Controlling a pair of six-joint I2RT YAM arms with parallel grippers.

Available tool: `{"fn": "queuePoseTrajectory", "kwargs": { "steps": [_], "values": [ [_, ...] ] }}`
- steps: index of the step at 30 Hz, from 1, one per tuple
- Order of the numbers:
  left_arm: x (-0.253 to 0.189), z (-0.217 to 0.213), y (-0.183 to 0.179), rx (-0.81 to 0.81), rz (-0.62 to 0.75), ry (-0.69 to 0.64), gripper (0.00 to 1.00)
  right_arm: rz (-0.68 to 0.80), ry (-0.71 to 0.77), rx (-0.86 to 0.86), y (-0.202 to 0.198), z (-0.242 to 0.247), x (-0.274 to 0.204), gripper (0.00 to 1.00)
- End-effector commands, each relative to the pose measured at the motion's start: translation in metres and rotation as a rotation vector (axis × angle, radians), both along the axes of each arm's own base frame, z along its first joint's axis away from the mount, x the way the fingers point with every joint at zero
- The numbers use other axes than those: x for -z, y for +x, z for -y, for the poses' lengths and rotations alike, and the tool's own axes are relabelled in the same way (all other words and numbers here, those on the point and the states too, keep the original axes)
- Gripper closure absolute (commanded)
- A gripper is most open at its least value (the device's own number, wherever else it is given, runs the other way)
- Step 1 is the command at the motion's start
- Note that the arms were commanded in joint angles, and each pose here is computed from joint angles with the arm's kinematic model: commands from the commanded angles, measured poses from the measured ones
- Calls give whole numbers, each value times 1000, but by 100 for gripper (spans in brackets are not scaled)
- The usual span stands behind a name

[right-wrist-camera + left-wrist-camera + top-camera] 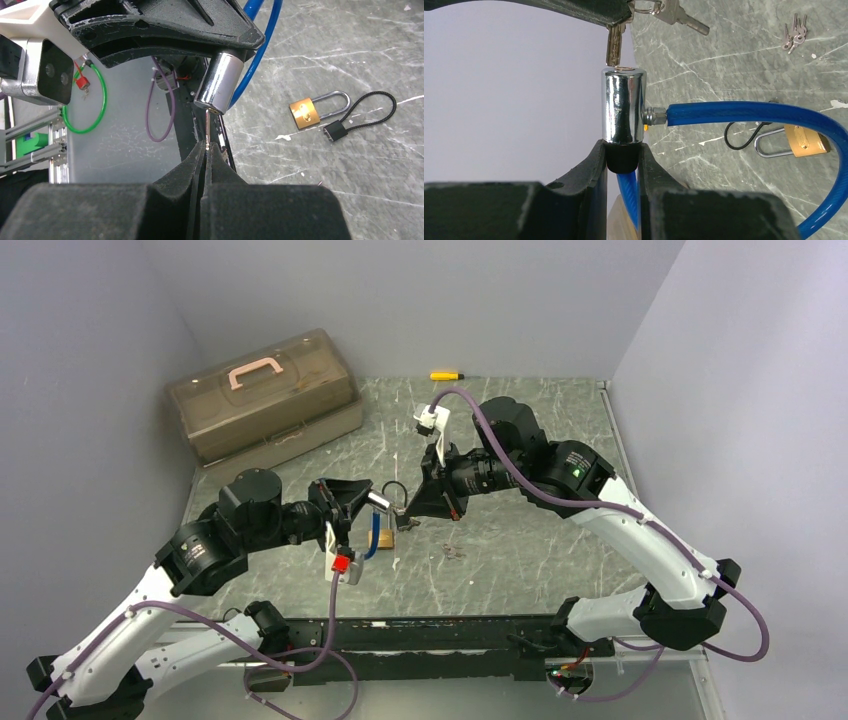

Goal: Unlock with the key

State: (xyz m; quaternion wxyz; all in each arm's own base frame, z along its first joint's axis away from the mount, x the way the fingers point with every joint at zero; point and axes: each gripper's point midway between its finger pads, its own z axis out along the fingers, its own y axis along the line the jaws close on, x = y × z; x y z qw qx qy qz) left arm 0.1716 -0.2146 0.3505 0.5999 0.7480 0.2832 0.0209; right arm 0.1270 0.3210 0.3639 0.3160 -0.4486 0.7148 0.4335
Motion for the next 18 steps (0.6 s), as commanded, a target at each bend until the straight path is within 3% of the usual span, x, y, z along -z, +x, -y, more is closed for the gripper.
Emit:
{"fn": "queuePoseTrajectory", "kwargs": {
  "steps": [1, 18],
  "values": [
    [-27, -1, 0, -4, 77, -68, 100, 10, 40, -15, 1, -8, -8, 100],
    [-24, -2, 0, -3, 82, -55, 100, 17, 16, -2, 5, -7, 2, 100]
  ]
}}
